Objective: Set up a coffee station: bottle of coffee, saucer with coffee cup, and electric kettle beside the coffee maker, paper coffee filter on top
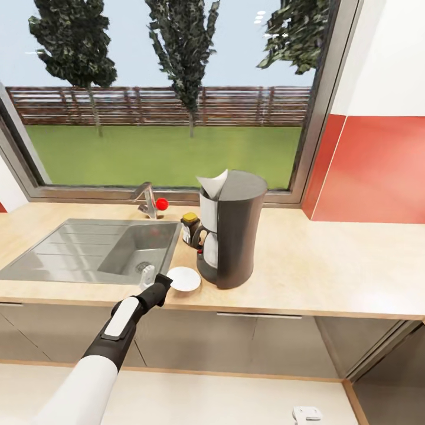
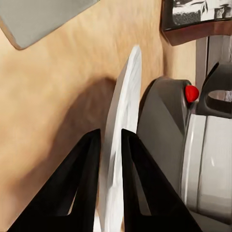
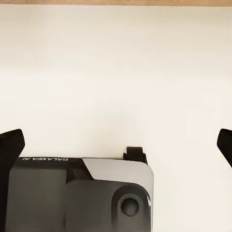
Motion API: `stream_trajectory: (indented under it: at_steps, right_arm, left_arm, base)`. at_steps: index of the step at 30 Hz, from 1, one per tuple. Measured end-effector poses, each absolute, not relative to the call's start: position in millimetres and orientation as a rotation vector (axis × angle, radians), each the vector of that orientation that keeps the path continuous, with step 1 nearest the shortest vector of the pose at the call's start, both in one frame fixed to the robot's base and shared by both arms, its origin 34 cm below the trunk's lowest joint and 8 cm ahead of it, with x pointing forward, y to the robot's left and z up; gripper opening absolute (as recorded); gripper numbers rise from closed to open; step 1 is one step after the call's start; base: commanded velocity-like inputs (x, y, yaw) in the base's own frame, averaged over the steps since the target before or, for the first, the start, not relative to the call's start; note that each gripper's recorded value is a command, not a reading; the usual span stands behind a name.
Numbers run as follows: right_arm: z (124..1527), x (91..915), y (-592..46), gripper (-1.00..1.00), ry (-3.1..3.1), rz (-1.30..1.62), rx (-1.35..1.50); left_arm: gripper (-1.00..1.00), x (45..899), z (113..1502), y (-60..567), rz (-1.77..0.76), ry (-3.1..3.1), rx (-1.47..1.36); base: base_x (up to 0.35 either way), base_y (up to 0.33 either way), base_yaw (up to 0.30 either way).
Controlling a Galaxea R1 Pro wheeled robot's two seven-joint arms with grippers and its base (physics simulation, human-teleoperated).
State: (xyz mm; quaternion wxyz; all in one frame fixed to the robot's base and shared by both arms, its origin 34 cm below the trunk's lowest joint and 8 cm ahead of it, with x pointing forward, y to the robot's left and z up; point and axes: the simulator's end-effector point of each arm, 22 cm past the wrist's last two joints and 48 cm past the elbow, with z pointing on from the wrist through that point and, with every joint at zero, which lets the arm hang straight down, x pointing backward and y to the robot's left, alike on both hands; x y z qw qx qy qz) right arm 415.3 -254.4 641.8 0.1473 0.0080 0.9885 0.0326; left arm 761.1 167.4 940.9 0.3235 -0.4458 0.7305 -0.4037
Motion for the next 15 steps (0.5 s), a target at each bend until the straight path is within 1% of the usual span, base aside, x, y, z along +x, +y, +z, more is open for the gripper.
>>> stream_trajectory:
  at_steps: [15]
  right_arm:
    - [641.4, 414.3, -254.3, 1.0, 2.846, 0.094, 0.023]
  left_arm:
    - [-1.0, 759.4, 936.8, 168.0, -1.055, 1.926, -1.175]
  base:
    - [0.023, 0.0, 0.0]
